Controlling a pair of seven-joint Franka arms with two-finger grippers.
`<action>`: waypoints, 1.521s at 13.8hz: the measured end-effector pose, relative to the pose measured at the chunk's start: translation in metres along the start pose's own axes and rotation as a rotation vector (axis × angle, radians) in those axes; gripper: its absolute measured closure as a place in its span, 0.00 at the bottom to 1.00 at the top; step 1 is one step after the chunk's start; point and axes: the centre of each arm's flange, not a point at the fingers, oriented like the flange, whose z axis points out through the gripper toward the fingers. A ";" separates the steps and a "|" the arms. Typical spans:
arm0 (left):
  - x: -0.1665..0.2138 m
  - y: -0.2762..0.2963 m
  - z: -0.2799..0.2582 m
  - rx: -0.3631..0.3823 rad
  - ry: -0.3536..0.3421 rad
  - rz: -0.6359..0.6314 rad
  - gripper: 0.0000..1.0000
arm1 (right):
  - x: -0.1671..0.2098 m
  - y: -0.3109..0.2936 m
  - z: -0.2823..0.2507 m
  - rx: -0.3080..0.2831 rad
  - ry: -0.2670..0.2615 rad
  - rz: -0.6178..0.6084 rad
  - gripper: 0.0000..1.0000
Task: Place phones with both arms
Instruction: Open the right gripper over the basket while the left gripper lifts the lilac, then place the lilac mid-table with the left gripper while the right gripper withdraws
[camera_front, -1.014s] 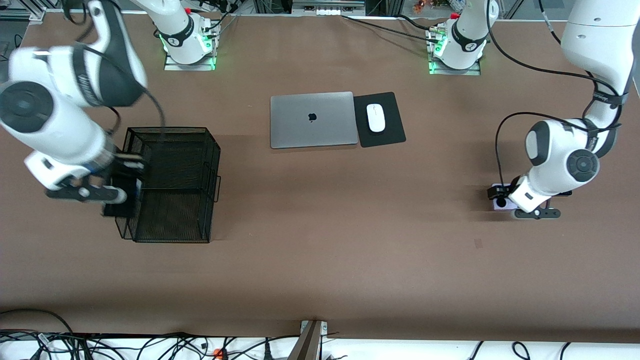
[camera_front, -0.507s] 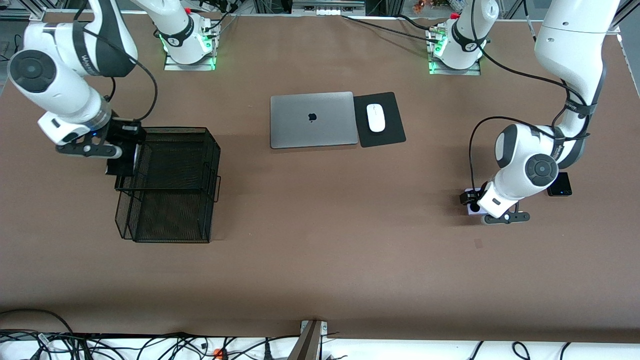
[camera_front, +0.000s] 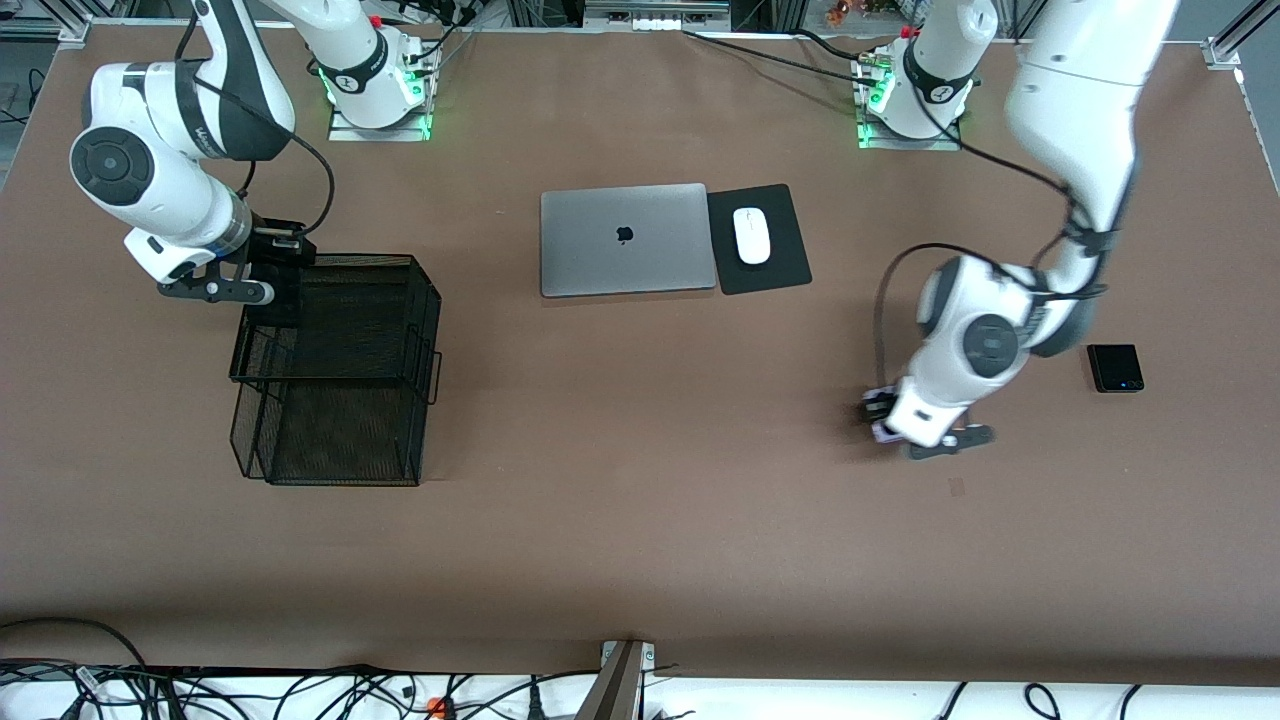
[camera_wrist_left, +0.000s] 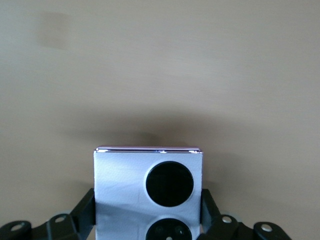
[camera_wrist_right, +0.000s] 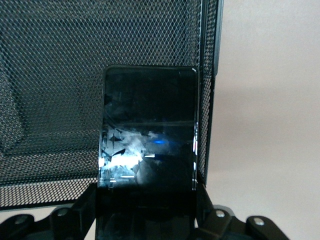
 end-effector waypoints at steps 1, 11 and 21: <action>-0.011 0.028 -0.001 -0.002 0.004 -0.019 0.15 | 0.001 -0.001 0.004 -0.002 -0.007 -0.001 0.19; -0.138 0.250 -0.026 -0.066 0.066 0.226 0.15 | 0.021 -0.008 0.027 0.030 0.026 0.016 0.19; -0.151 0.303 0.018 -0.108 0.066 0.333 0.15 | 0.036 -0.005 0.043 0.029 0.031 0.031 0.16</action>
